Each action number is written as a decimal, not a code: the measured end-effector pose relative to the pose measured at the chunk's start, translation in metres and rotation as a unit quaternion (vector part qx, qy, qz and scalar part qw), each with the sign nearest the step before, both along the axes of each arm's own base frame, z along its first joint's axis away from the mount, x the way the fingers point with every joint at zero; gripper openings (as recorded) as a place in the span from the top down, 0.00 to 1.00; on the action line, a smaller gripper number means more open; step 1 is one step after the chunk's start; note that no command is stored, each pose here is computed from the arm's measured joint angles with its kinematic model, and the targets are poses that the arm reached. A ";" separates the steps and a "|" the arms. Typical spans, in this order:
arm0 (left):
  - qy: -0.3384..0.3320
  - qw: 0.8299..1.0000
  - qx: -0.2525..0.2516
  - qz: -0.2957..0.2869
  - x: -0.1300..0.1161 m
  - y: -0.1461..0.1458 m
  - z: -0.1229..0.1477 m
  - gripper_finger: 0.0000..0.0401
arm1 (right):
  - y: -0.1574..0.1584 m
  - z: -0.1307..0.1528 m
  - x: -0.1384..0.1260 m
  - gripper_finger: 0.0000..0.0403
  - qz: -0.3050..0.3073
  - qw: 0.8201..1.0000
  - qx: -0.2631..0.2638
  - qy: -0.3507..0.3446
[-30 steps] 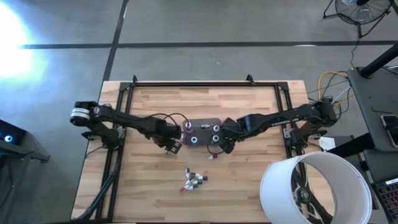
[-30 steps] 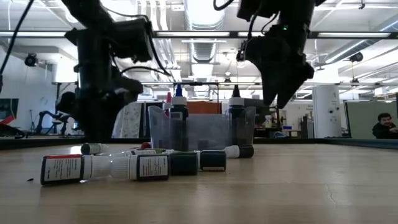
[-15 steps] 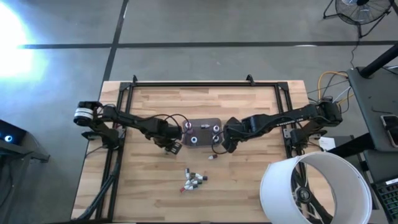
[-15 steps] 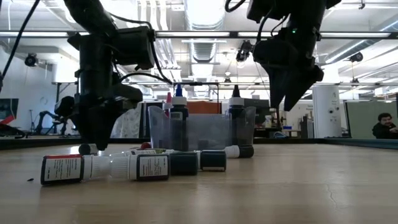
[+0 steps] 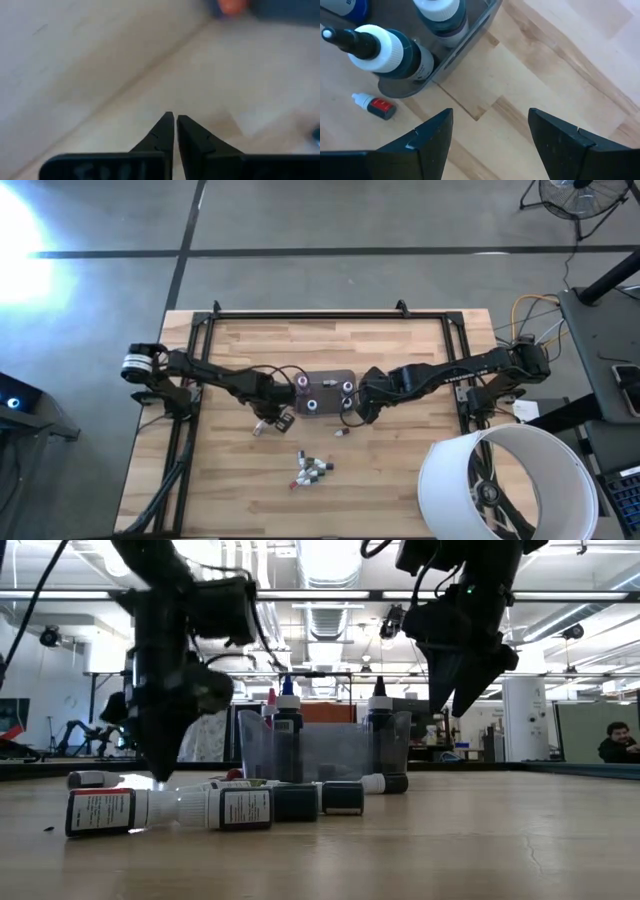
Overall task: Pick & Place food coloring
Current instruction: Put the top small green food coloring bottle in the black bin, then adjust the black bin
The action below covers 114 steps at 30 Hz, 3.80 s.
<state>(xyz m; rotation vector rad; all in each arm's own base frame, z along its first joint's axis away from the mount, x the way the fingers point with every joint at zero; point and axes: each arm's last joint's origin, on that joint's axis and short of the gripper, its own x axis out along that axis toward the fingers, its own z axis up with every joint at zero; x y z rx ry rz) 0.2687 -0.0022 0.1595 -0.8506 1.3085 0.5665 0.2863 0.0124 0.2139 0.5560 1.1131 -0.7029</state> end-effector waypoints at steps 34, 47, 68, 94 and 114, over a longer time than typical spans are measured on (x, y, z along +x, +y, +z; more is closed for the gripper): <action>0.105 0.987 -0.002 0.123 -0.015 -0.026 0.014 0.57 | -0.001 0.001 0.001 0.38 0.027 0.999 -0.031 0.001; 0.063 0.986 -0.039 0.148 -0.017 -0.030 -0.009 0.57 | -0.001 0.001 0.001 0.38 0.024 0.999 -0.030 0.002; 0.033 0.990 0.049 0.125 -0.016 -0.026 -0.004 0.89 | 0.003 0.047 -0.022 0.43 0.011 0.988 -0.129 -0.088; -0.286 0.923 0.257 -0.024 0.078 0.008 0.099 0.62 | 0.001 0.078 -0.044 0.44 0.007 0.973 -0.182 -0.140; -0.153 0.962 0.221 -0.052 0.010 -0.028 0.048 0.55 | 0.001 0.068 -0.048 0.44 0.011 0.976 -0.187 -0.115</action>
